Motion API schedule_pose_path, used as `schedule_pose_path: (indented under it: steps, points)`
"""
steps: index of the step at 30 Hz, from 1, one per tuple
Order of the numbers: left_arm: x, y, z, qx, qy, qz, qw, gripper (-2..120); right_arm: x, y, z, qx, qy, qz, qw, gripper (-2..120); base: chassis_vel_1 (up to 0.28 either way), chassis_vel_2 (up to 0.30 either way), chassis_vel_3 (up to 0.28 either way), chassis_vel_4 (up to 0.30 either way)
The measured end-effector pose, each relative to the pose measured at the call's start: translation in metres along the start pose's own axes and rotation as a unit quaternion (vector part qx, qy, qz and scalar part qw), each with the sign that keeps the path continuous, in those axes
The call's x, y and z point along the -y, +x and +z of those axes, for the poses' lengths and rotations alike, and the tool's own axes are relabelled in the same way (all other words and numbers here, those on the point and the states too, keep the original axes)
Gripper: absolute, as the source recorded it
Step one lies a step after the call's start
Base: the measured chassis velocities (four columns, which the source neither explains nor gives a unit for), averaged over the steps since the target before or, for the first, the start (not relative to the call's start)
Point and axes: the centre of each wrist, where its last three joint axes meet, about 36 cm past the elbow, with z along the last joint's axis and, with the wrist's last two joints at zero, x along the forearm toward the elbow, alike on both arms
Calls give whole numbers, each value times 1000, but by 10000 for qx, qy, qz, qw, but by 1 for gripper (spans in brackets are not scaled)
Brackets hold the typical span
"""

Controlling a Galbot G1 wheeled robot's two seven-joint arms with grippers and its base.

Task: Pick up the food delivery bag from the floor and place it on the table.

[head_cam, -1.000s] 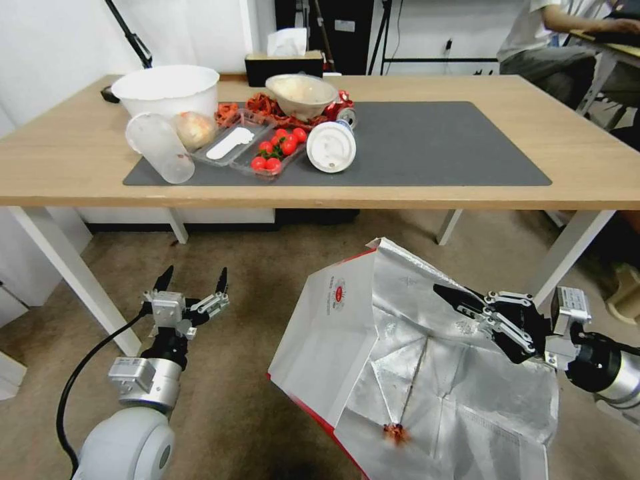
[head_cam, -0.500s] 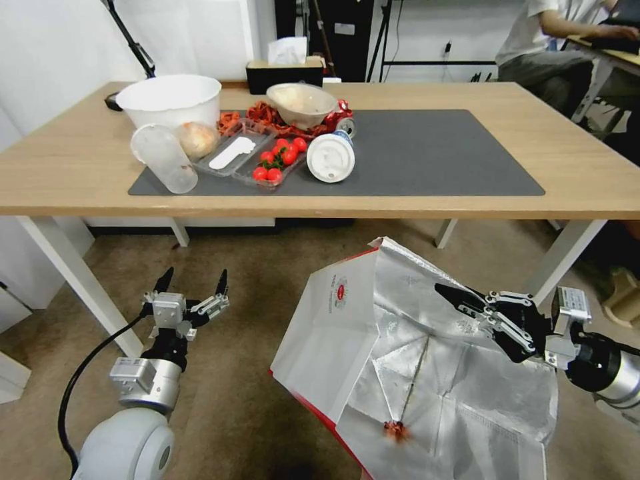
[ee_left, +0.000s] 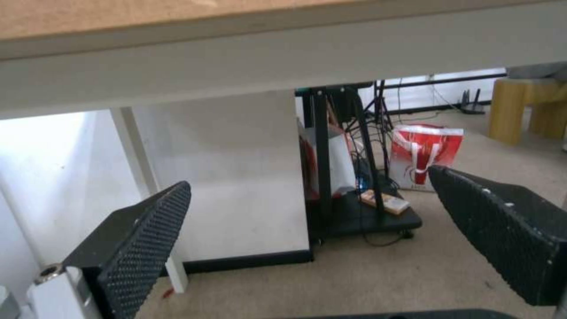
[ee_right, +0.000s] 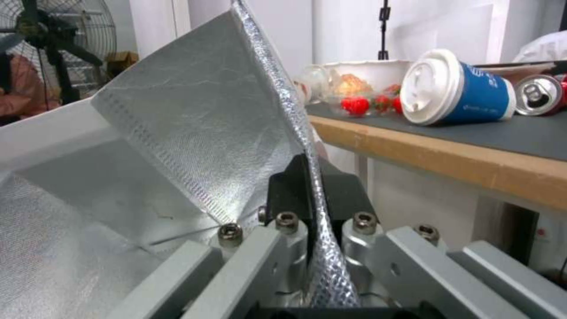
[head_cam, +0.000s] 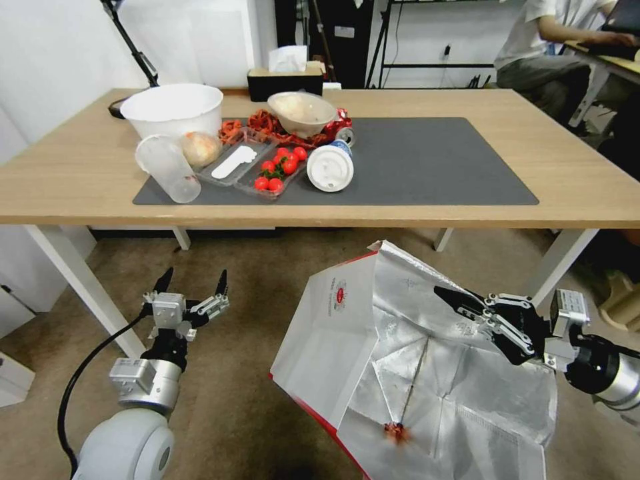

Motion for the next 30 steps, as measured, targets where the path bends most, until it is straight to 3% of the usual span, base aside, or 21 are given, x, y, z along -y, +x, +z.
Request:
schedule_pose_path:
  steps: [30]
  points:
    - [0,0,-1,21,-15,16,10000,100,0,0,0,5,-1,-5,10000,0,0,0,0,0]
